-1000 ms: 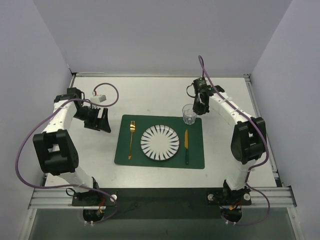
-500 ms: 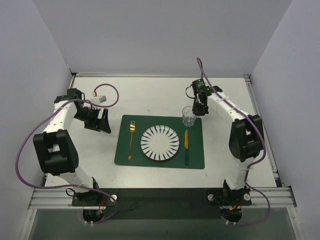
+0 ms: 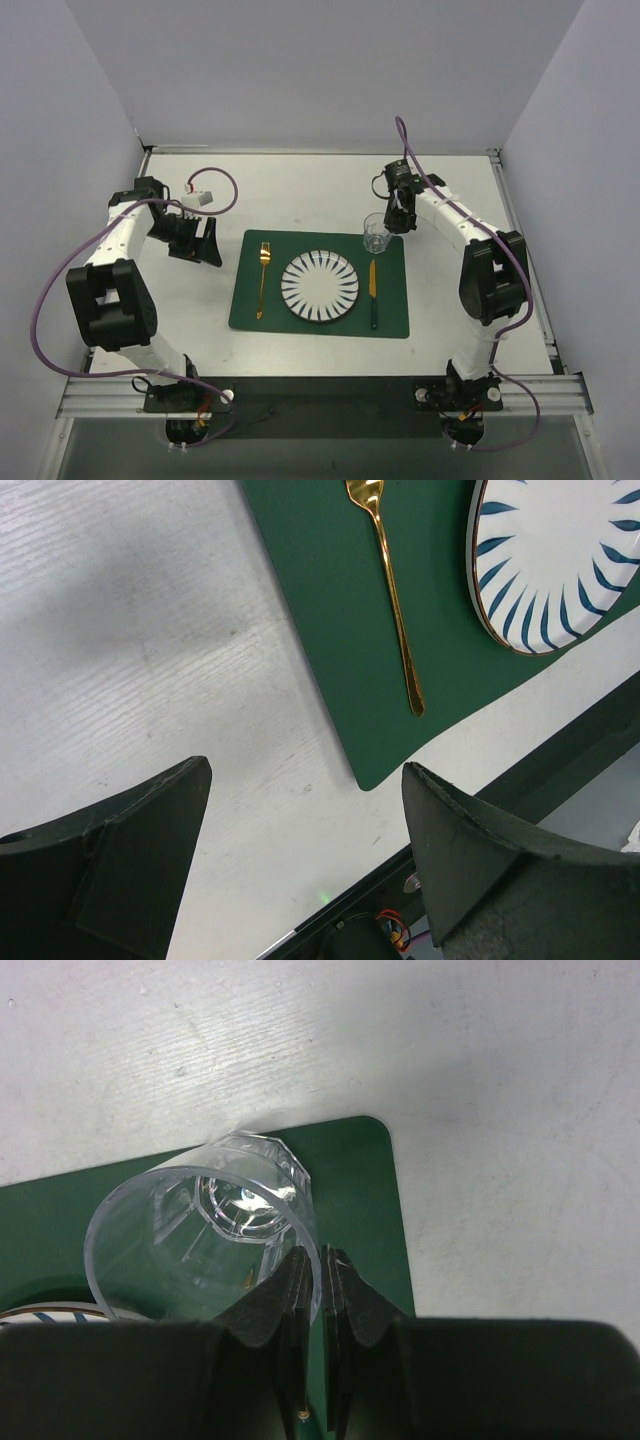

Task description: Set the dinner table for one person

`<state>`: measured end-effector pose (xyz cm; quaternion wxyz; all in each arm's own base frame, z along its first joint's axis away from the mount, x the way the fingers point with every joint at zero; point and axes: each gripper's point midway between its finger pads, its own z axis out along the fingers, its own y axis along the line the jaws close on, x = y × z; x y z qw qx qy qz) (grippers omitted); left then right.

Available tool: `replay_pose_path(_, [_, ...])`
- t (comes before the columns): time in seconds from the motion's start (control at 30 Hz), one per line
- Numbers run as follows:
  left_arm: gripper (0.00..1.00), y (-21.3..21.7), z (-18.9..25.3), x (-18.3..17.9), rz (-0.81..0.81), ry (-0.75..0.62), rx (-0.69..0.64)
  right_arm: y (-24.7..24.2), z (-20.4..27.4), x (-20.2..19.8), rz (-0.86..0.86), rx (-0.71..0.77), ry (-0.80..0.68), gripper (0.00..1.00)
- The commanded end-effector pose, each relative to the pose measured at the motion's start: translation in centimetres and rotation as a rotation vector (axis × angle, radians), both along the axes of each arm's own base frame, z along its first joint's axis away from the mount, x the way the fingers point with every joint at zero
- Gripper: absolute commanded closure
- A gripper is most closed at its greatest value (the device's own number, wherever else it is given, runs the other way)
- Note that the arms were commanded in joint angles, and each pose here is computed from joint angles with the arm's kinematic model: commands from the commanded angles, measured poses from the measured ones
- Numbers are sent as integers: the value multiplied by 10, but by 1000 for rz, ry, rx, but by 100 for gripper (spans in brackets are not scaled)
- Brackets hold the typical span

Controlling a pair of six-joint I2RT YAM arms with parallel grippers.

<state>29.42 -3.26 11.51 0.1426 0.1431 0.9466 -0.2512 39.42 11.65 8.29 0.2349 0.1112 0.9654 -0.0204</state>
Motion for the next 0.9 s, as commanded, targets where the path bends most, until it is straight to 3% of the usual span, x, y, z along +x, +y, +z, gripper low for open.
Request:
replay_pose_path(0.0, [12, 1, 7, 4, -12, -56, -1, 2, 6, -20, 12, 9, 36, 100])
replay_pose_path(0.53, [12, -1, 7, 7, -9, -55, -18, -1, 2, -32, 12, 3, 54, 100])
replay_pose_path(0.67, [12, -1, 7, 7, -11, -56, -17, 2, 5, -29, 11, 15, 49, 65])
replay_pose_path(0.87, [12, -2, 10, 8, -11, -61, -18, 2, 32, -21, 2, 26, -28, 48])
